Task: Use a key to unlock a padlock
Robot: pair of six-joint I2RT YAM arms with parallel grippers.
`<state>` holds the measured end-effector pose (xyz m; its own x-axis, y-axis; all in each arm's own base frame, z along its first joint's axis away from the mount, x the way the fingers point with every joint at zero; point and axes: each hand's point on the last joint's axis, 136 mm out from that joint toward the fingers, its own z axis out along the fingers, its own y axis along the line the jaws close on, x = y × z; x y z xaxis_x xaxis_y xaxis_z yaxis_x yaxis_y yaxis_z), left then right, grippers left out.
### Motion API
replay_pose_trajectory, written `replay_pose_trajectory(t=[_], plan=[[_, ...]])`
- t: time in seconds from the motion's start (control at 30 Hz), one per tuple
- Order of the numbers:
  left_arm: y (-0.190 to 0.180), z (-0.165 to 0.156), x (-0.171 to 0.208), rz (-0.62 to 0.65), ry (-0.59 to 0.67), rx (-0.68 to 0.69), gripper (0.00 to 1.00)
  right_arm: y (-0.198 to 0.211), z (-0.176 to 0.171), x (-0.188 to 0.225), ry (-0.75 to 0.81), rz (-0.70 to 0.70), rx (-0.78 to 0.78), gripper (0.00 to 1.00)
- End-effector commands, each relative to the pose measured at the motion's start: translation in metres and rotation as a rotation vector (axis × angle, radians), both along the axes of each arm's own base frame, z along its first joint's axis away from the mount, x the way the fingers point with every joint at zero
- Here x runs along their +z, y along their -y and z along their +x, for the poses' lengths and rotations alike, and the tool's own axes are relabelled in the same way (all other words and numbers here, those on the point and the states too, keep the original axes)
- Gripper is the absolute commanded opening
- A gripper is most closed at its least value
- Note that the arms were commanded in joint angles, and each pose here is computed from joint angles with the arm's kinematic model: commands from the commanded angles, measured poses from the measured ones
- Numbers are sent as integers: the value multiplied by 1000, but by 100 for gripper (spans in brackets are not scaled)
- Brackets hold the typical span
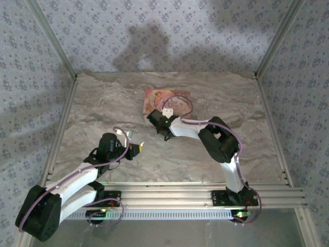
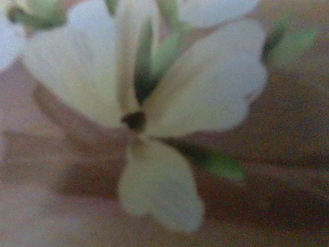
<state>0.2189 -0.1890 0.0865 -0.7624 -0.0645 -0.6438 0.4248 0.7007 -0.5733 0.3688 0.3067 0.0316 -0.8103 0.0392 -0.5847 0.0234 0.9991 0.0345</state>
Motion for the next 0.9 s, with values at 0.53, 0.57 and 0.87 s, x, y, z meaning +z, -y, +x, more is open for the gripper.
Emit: replay_pose_trajectory(t=[0.53,0.57,0.87], plan=[[21,-1,20,-55,71,-124,0,-24,-87,52,-246,228,206,0],[23,-2,23,-60,84,-136,0,-27,-91,56,-268,241,217,0],[38,3,42,-122,141,-192,0,-33,-105,102,-397,406,242,0]])
